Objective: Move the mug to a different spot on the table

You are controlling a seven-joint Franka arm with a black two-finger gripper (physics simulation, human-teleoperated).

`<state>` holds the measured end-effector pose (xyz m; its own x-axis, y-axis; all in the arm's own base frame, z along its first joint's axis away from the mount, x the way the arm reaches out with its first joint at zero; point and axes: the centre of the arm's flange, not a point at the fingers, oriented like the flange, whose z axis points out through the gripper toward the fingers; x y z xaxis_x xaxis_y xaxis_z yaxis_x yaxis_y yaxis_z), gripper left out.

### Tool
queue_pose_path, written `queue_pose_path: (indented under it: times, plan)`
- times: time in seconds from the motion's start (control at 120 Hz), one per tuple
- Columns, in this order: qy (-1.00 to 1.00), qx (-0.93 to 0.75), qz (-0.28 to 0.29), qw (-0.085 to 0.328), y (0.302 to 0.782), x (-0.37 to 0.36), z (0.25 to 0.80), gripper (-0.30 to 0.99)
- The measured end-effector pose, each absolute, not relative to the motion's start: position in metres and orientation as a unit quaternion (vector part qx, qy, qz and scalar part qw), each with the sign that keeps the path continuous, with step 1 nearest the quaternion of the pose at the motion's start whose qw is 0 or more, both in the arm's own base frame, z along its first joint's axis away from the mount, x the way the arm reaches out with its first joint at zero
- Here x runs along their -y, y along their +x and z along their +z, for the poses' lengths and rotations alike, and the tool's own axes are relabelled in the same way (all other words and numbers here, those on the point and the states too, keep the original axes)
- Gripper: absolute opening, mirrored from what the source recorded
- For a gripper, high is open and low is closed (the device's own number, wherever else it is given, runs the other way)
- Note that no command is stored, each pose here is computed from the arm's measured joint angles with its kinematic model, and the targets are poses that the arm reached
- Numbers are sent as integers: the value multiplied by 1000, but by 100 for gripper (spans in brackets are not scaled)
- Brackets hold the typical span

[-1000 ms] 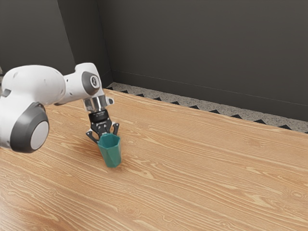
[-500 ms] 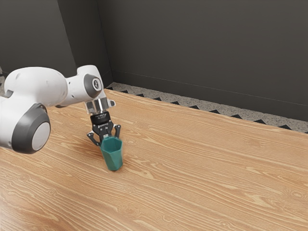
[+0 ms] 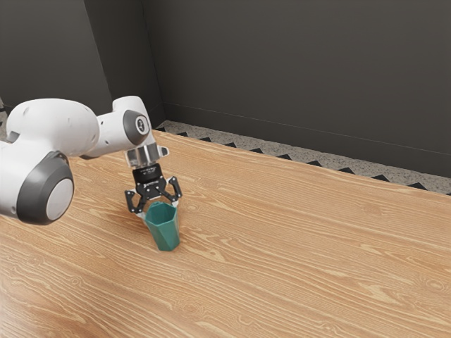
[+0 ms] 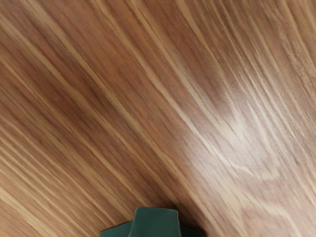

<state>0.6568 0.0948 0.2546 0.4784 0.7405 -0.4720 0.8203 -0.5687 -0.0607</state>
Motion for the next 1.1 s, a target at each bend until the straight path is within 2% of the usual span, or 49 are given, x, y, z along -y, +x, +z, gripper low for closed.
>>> queue_pose_path:
  times: [0.133,0.267,0.333,0.417,0.508,0.725,0.883,1.1]
  plan:
    - [858,-455,-227,79,653,-102,266,65]
    - [867,-446,-212,72,645,-103,308,67]
    - [878,-433,-192,67,639,-98,349,68]
    - [902,-404,-142,60,627,-87,429,68]
    - [924,-369,-96,35,608,-78,502,69]
    - [972,-232,-18,3,585,-37,590,69]
    - [989,-151,-3,10,582,-10,605,69]
    - [996,-88,-2,-22,591,-11,607,69]
